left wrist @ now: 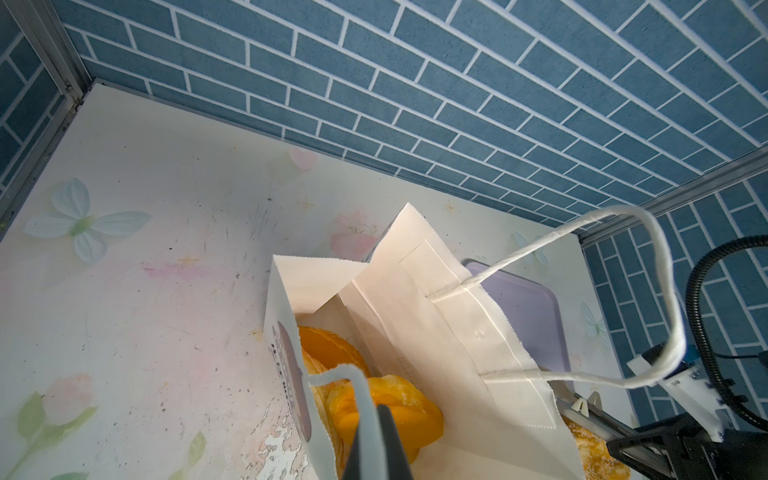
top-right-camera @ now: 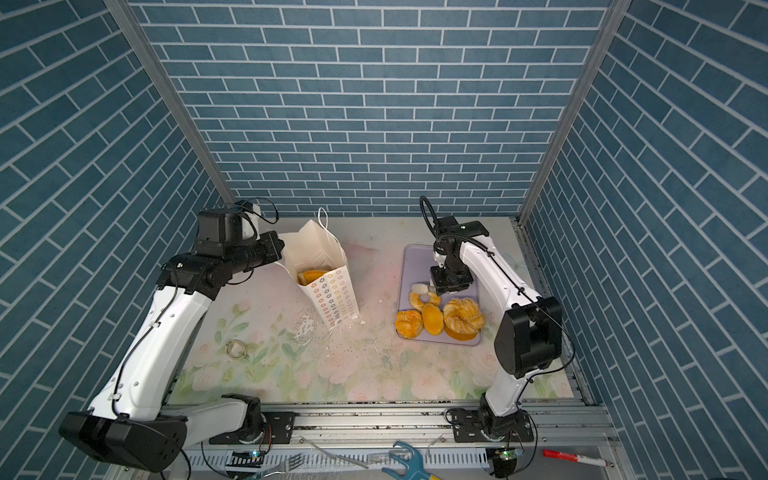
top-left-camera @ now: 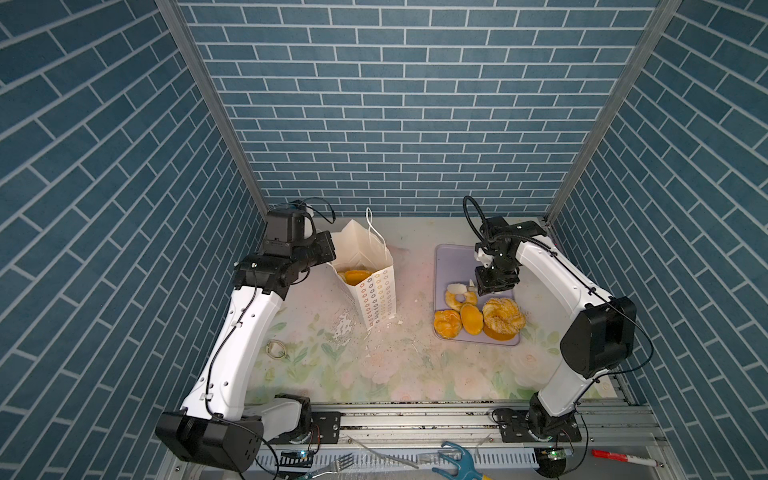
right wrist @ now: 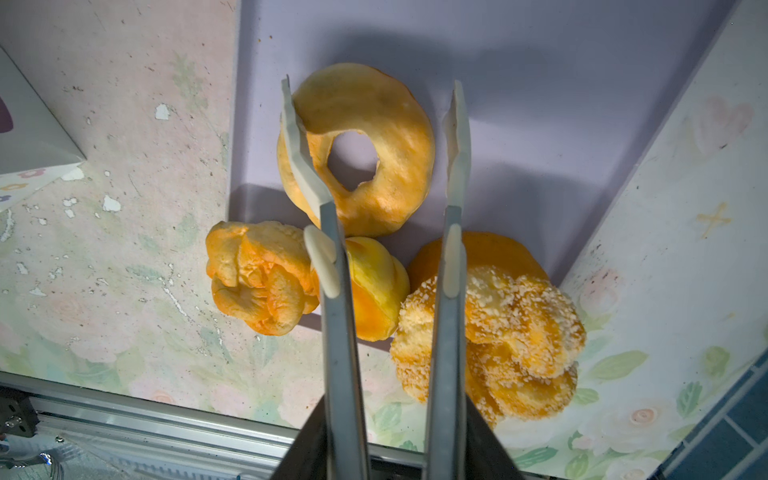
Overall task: Place the fake bread into the paper bag
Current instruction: 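Lower the tongs onto the ring bun and close them, right gripper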
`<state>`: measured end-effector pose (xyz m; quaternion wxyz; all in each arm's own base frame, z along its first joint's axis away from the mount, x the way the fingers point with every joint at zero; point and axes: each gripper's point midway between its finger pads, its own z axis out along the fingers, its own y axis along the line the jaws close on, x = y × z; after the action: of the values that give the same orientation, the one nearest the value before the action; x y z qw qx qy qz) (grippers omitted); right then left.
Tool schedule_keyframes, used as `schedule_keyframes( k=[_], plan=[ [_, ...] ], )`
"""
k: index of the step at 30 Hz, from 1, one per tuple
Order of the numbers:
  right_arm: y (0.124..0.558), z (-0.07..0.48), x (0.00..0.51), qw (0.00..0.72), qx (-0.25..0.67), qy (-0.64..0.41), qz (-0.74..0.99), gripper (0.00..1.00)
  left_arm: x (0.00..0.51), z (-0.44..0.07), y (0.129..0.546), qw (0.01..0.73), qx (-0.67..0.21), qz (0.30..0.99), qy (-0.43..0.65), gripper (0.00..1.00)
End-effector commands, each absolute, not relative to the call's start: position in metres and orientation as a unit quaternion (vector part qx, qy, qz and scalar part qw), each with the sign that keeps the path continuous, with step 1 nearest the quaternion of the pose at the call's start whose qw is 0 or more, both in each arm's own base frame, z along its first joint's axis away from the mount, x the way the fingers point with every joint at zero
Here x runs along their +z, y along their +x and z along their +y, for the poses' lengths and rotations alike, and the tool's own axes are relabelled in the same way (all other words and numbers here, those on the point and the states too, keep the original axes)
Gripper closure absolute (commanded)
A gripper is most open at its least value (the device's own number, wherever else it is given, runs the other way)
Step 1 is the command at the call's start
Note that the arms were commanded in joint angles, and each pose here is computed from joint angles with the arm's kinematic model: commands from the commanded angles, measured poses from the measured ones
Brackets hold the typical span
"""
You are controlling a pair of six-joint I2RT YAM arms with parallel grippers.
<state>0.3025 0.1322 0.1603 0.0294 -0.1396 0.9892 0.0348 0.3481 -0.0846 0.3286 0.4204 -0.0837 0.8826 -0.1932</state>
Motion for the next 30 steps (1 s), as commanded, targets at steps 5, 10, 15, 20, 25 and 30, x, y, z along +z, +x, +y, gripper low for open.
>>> schedule_keyframes(
  k=[5, 10, 15, 20, 25, 30],
  plan=[
    [0.313, 0.137, 0.151, 0.024, 0.033, -0.143, 0.989, 0.61, 0.328, -0.085, 0.346, 0.418, -0.188, 0.885, -0.081, 1.00],
    [0.336, 0.139, 0.158, 0.060, 0.022, -0.143, 0.988, 0.67, 0.328, -0.083, 0.345, 0.419, -0.183, 0.886, -0.082, 1.00],
    [0.364, 0.130, 0.169, 0.109, -0.003, -0.131, 0.985, 0.67, 0.328, -0.082, 0.345, 0.420, -0.182, 0.885, -0.083, 1.00],
    [0.372, 0.132, 0.181, 0.121, 0.010, -0.139, 0.983, 0.63, 0.326, -0.082, 0.344, 0.419, -0.180, 0.886, -0.083, 1.00],
    [0.361, 0.129, 0.195, 0.128, 0.015, -0.150, 0.980, 0.57, 0.325, -0.082, 0.345, 0.419, -0.180, 0.886, -0.082, 1.00],
    [0.342, 0.120, 0.184, 0.099, 0.006, -0.147, 0.984, 0.57, 0.325, -0.083, 0.344, 0.419, -0.183, 0.886, -0.081, 1.00]
  ],
)
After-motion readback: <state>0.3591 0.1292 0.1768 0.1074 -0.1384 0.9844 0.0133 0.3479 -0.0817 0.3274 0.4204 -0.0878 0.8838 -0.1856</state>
